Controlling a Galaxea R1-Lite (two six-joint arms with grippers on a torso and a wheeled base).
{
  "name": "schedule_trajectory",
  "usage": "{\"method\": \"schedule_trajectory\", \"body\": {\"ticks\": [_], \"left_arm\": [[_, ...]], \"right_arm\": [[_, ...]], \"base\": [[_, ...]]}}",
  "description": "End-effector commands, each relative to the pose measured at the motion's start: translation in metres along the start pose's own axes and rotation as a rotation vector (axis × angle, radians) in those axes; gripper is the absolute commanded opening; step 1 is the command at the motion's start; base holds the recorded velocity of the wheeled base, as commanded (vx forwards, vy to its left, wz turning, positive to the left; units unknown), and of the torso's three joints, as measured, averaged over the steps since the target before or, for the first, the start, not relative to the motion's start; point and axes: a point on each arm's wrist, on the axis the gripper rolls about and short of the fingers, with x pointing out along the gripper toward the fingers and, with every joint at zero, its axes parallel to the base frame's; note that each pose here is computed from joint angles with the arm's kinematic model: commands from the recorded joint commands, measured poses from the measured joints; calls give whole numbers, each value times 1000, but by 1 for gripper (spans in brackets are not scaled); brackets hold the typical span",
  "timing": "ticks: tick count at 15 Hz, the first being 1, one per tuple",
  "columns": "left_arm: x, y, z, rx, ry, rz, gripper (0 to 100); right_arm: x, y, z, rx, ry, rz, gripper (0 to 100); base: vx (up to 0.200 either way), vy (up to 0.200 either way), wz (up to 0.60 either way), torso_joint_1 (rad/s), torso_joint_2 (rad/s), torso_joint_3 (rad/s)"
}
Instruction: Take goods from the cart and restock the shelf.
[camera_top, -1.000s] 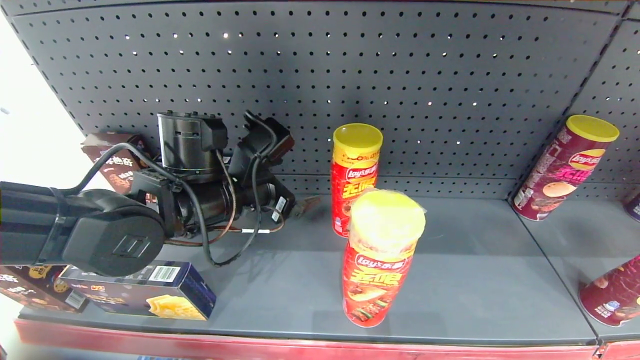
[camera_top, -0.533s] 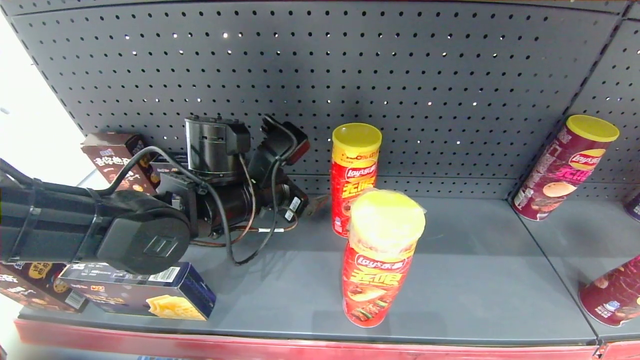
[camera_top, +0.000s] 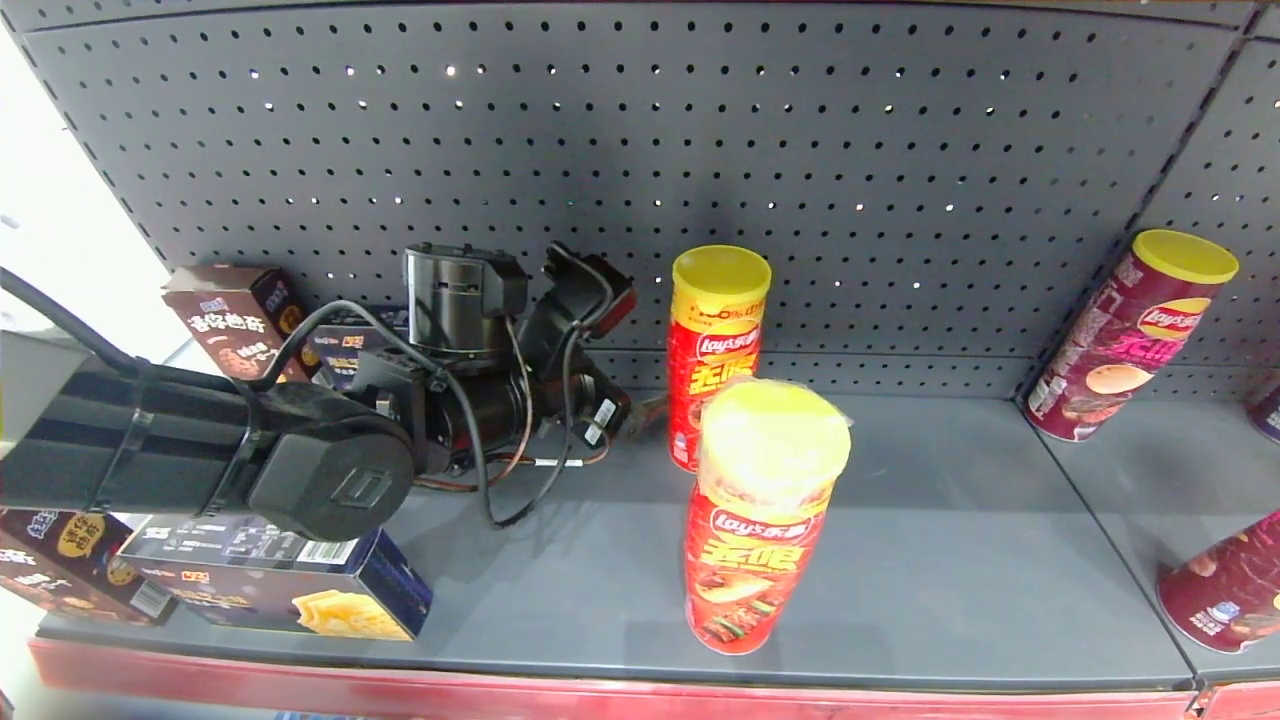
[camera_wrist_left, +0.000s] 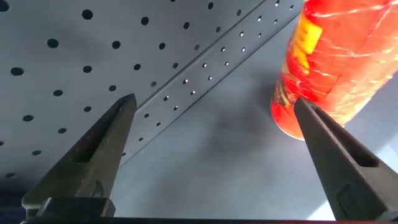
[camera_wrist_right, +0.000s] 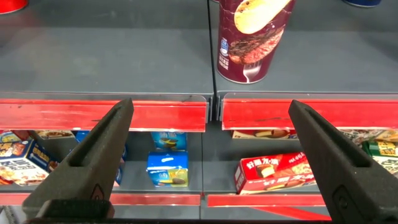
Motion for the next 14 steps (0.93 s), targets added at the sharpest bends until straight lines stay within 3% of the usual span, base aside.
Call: {"method": "schedule_trajectory", "body": {"ticks": [1,3,7,10,12,14], "left_arm": [[2,0,-3,-2,8,1,100],[-1,3,-2,-7,7,11,100],[-41,19,31,-19,-81,115,100],[-81,23,42,-26,-121,168,100],[-109,21,38,-29,-126,177,100],[-140,9,17,-30,-103,166,100]], "right_arm": [[0,0,0,-1,1,0,100],[0,0,0,-1,1,0,100],[0,0,0,-1,1,0,100],[0,0,0,-1,1,0,100],[0,0,0,-1,1,0,100],[0,0,0,-5,1,3,100]], "base": [[0,0,0,0,0,0],[0,0,0,0,0,0],[0,0,0,0,0,0],[0,0,0,0,0,0],[0,0,0,0,0,0],[0,0,0,0,0,0]]}}
